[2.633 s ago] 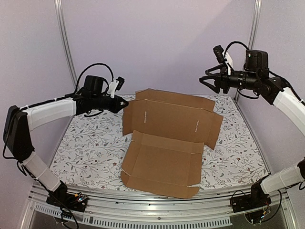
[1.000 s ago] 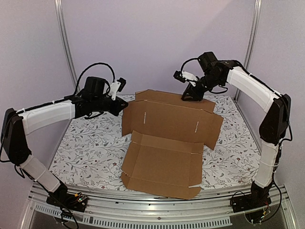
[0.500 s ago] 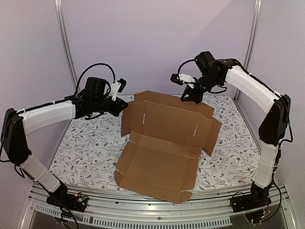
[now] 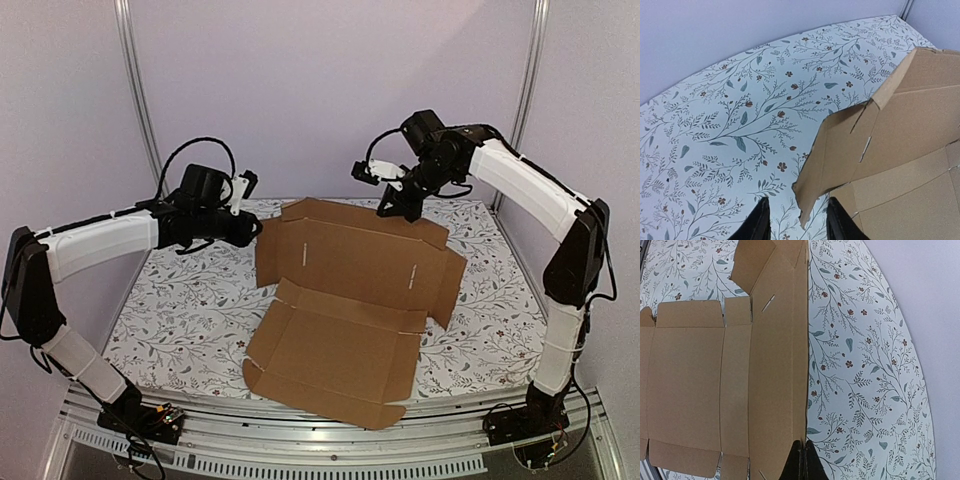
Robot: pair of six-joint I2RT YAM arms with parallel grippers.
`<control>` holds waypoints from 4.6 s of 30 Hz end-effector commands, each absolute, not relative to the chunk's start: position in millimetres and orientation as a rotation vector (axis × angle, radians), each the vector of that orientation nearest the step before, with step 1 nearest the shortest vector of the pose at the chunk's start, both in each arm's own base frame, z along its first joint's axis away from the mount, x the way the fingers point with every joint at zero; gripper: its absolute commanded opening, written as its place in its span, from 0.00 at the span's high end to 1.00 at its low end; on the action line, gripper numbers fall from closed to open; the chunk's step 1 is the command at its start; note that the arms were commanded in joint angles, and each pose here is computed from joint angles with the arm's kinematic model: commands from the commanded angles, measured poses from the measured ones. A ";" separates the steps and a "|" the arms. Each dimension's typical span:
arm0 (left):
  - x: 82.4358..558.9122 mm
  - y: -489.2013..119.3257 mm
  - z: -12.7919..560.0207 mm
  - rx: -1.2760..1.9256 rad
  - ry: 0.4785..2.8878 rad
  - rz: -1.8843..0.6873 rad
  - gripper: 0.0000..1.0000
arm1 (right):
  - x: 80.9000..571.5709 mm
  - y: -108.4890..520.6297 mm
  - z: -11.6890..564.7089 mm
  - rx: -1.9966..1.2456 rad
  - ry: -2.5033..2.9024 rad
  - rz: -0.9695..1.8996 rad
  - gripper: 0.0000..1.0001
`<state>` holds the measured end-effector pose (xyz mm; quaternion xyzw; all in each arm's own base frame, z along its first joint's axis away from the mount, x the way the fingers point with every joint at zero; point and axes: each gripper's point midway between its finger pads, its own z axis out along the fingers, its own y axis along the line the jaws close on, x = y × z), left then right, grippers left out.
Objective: Fold the paper box
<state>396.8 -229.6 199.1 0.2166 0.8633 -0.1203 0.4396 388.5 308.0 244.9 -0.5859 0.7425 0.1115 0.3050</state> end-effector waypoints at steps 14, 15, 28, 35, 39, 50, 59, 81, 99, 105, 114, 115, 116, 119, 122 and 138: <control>374.2 -256.2 310.2 0.468 2.106 -0.659 0.59 | 349.8 314.2 261.8 -1.605 1.831 0.122 1.00; 373.6 -261.5 308.9 0.472 2.120 -0.700 0.60 | 349.5 314.7 261.3 -1.604 1.830 0.109 1.00; 378.3 -286.5 286.0 0.370 2.275 -0.925 1.00 | 330.1 329.4 267.8 -1.600 1.760 0.022 1.00; 372.9 -290.5 267.8 0.355 2.351 -0.945 1.00 | 332.1 331.0 268.6 -1.577 1.759 -0.030 1.00; 369.8 -287.9 257.1 0.342 2.388 -0.915 1.00 | 331.6 333.0 269.2 -1.570 1.757 -0.032 1.00; 370.6 -274.6 259.7 0.325 2.373 -0.813 1.00 | 323.6 338.7 266.6 -1.587 1.745 -0.029 1.00; 375.8 -263.5 244.3 0.325 2.419 -0.698 1.00 | 319.2 340.0 267.9 -1.586 1.736 -0.035 1.00; 345.2 -312.1 227.2 0.451 2.482 -0.851 1.00 | 325.0 349.0 265.7 -1.522 1.752 -0.034 1.00; 350.9 -338.3 225.3 0.378 2.411 -0.929 1.00 | 314.3 349.2 256.8 -1.488 1.764 0.032 1.00; 356.4 -341.7 220.4 0.374 2.400 -0.930 1.00 | 309.9 343.2 256.1 -1.476 1.767 0.036 1.00; 338.5 -338.0 253.6 0.430 2.352 -0.990 1.00 | 314.7 337.9 256.3 -1.454 1.769 -0.010 1.00; 334.8 -336.4 254.8 0.435 2.357 -0.994 1.00 | 316.4 337.9 255.2 -1.451 1.772 -0.022 1.00; 331.2 -334.5 255.7 0.437 2.361 -0.998 1.00 | 318.6 336.8 255.0 -1.444 1.775 -0.038 1.00; 319.3 -326.5 255.7 0.439 2.371 -1.001 1.00 | 325.4 334.1 252.5 -1.424 1.792 -0.081 1.00; 306.0 -315.3 248.9 0.428 2.393 -0.991 1.00 | 327.7 333.1 249.8 -1.416 1.803 -0.098 1.00; 276.0 -258.6 156.8 0.184 2.545 -0.782 0.99 | 311.0 333.6 272.4 -1.351 1.768 0.018 1.00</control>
